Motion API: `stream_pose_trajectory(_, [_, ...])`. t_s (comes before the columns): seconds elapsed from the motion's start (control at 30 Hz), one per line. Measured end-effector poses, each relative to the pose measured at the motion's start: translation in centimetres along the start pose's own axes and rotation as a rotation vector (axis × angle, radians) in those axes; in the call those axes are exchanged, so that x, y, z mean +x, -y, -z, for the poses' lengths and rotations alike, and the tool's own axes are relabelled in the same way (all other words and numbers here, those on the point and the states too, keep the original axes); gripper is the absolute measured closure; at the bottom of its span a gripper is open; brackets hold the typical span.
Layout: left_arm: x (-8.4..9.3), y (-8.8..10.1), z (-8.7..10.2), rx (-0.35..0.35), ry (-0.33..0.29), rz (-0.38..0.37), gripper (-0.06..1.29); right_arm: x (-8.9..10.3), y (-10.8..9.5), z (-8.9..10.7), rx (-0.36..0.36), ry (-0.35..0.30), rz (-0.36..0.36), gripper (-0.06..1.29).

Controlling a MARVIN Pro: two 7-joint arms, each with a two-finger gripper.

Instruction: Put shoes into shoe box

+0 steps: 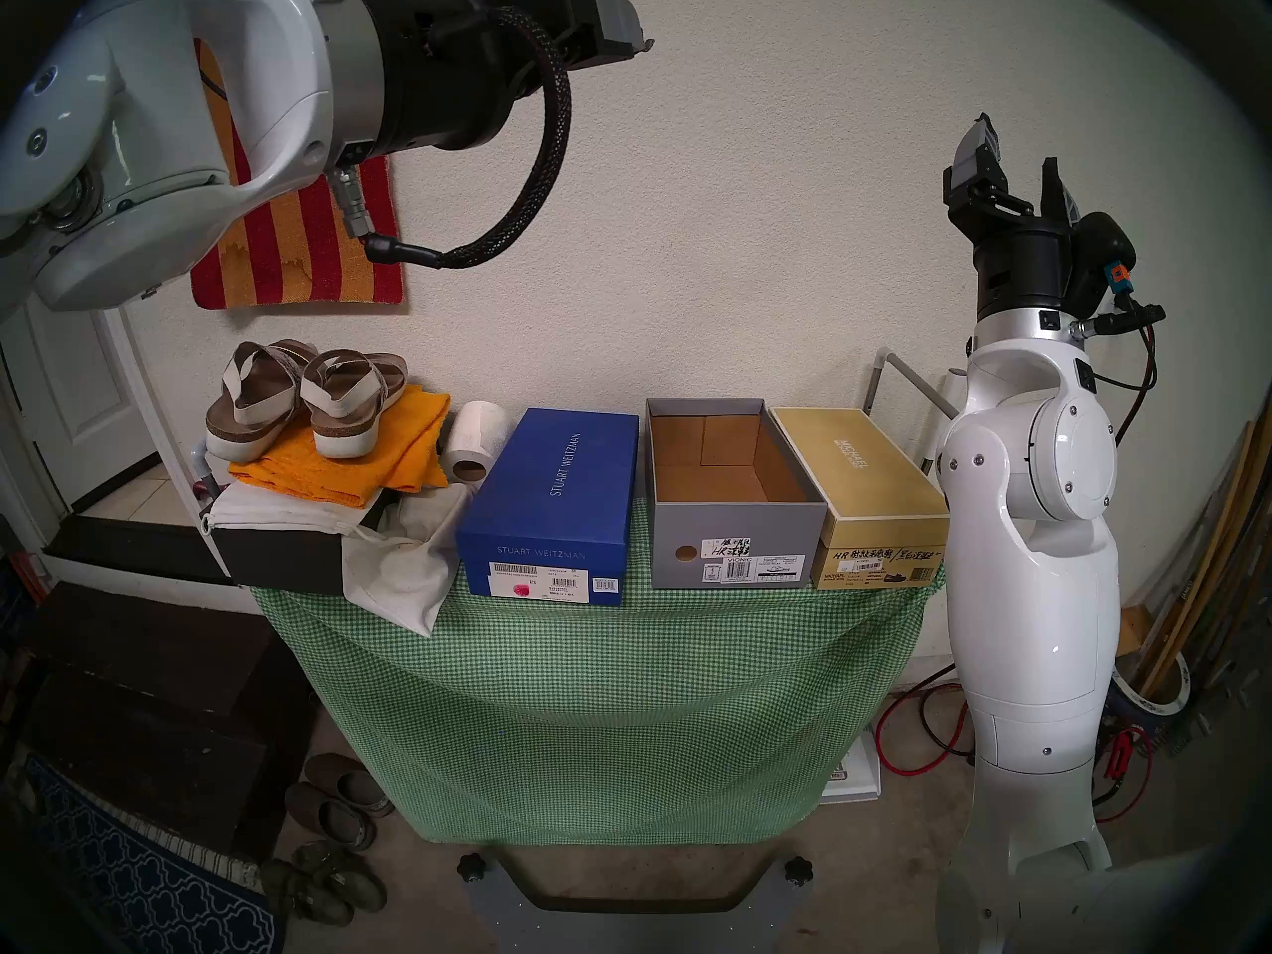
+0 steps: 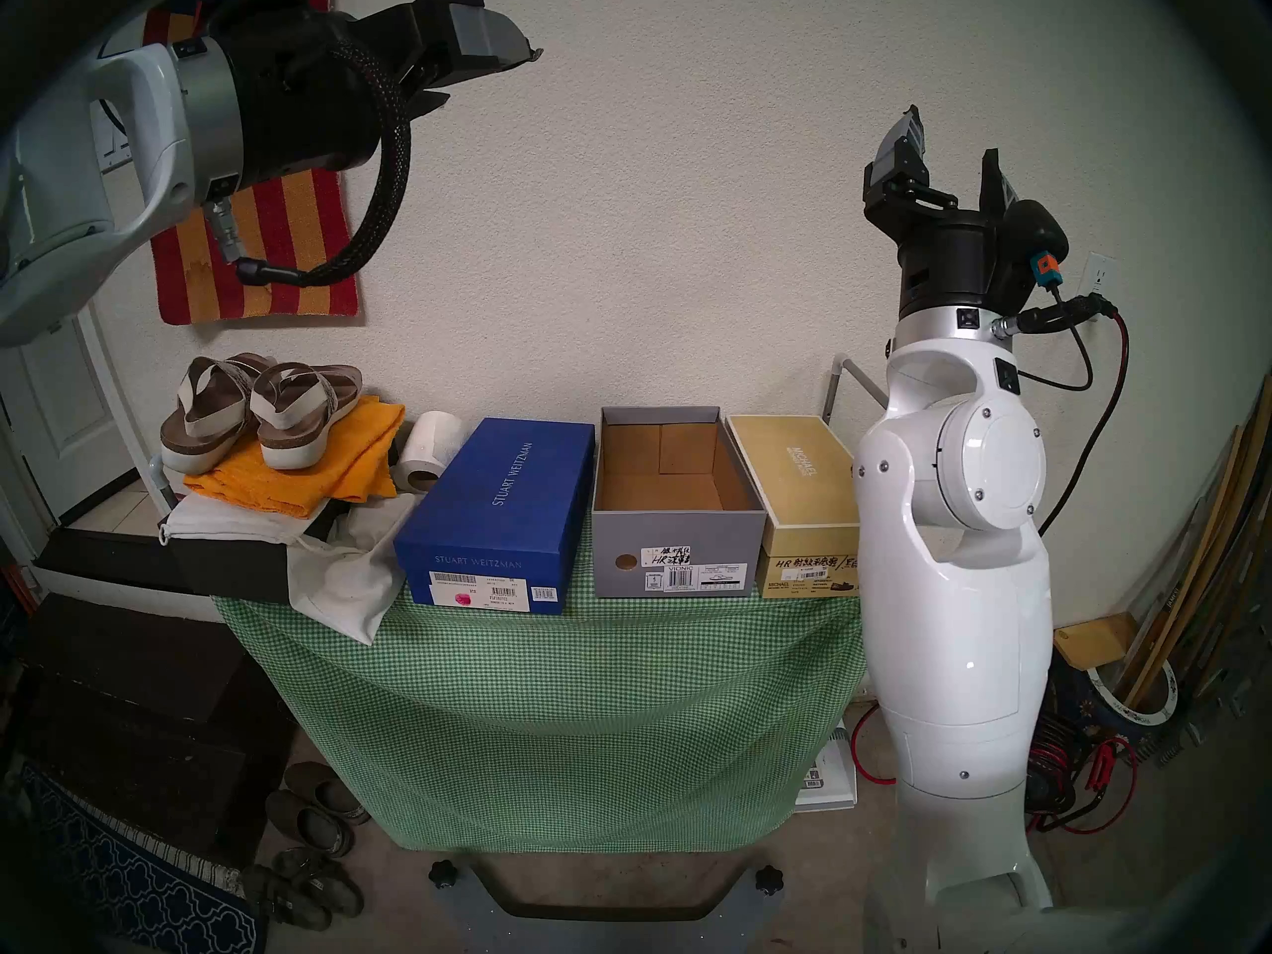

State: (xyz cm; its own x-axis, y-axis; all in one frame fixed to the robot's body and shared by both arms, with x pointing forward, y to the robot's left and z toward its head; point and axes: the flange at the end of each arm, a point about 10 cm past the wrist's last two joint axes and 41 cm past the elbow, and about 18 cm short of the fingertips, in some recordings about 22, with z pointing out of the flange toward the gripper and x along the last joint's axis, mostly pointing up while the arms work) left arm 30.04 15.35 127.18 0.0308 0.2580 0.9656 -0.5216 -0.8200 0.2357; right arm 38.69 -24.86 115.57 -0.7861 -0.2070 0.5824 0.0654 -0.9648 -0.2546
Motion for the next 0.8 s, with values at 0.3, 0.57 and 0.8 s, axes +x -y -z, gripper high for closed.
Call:
stream_pose_trajectory(0.3, [-0.03,0.01,0.01,0.004,0.011,-0.015,-0.04,0.00,0.00,0.00,0.000,0.000,-0.001,0.00])
stream_pose_trajectory(0.57, [0.16,0.06,0.03,0.035,0.052,-0.079,-0.04,-0.01,0.01,0.00,0.000,0.000,-0.001,0.00])
stream_pose_trajectory(0.8, [0.43,0.10,0.05,0.071,0.116,-0.174,-0.04,-0.01,0.01,0.01,0.000,0.000,-0.001,0.00])
